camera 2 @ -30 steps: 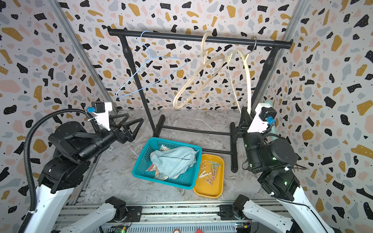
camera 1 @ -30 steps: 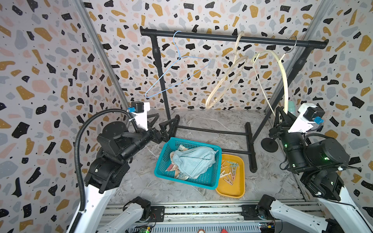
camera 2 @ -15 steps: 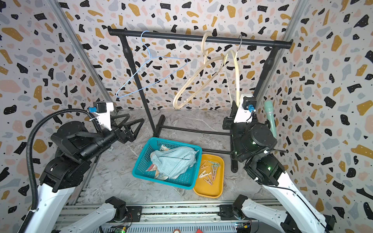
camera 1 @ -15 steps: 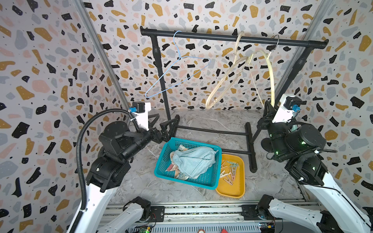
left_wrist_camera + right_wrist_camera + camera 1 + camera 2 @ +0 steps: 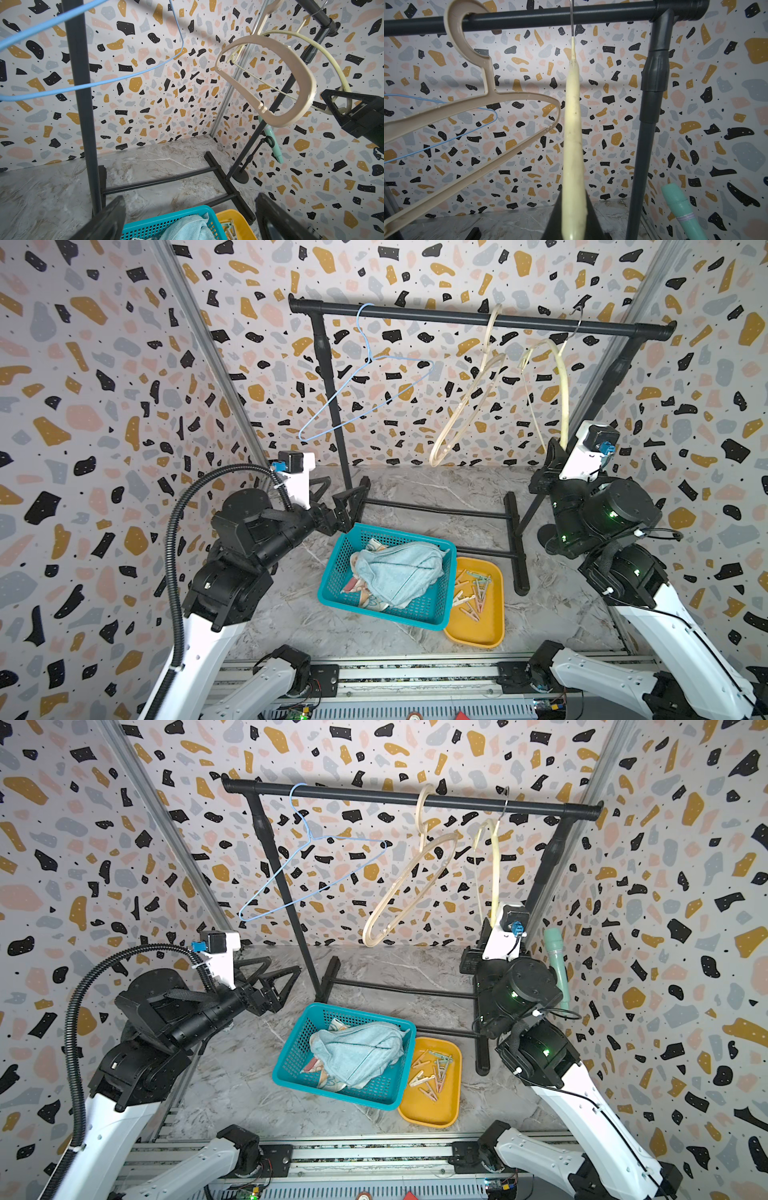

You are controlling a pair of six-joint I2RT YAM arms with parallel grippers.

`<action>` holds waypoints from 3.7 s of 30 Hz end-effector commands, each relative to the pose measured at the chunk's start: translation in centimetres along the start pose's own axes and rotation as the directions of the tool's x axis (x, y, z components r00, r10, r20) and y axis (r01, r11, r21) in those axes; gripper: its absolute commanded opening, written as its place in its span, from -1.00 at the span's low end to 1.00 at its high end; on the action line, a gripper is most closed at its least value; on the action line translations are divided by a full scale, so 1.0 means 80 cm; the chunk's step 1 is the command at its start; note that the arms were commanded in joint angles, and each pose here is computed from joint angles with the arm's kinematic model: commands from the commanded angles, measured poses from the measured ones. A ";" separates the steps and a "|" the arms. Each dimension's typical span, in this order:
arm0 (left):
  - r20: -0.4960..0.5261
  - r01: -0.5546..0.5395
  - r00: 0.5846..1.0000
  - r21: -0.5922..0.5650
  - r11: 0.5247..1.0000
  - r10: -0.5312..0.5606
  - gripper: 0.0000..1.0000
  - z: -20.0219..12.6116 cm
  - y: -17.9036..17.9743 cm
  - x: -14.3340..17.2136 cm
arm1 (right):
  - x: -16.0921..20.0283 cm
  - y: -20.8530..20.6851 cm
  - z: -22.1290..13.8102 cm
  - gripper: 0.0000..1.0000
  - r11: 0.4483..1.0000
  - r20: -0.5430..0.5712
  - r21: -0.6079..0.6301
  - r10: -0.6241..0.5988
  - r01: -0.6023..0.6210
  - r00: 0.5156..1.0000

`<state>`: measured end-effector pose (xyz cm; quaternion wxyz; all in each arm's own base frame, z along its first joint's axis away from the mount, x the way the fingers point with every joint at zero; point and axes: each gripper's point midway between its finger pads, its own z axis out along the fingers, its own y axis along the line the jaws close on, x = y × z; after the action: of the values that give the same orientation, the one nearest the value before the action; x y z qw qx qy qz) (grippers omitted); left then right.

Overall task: Remove the clothespins securing towels to the hanger
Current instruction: Place the hanger on the clothesline, then reset both arms

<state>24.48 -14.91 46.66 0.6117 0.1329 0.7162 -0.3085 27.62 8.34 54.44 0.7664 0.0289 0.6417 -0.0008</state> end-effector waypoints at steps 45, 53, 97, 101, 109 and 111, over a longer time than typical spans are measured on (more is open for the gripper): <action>0.009 -0.035 0.999 -0.270 0.962 0.039 0.94 0.037 0.081 0.032 | 0.116 0.027 -0.037 0.31 0.948 -0.197 -0.281 0.098 -0.151 0.976; -0.013 -0.053 0.999 -0.375 0.926 0.053 0.94 0.045 0.113 0.056 | 0.176 0.024 -0.052 0.34 0.947 -0.275 -0.269 0.097 -0.174 0.957; 0.048 -0.129 0.963 -0.779 0.613 0.264 0.99 0.006 0.333 0.258 | 0.517 -0.117 0.016 0.78 0.997 -0.263 -0.018 -0.082 0.080 0.961; 0.083 -0.114 0.958 -0.767 0.632 0.273 0.99 0.001 0.344 0.251 | 0.529 -0.107 0.019 0.81 0.994 -0.284 -0.066 -0.099 0.083 0.954; 0.059 -0.106 0.968 -0.781 0.615 0.242 1.00 -0.020 0.344 0.267 | 0.536 -0.102 0.026 0.98 0.991 -0.318 -0.079 -0.125 0.105 0.940; 0.049 -0.110 0.970 -0.784 0.611 0.238 0.99 -0.024 0.345 0.279 | 0.537 -0.102 0.025 0.98 0.991 -0.318 -0.078 -0.125 0.106 0.940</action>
<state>34.55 2.83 17.45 0.6747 -0.0821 0.7298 0.0738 36.41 1.36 10.82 0.6347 -0.0254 0.7720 -0.0218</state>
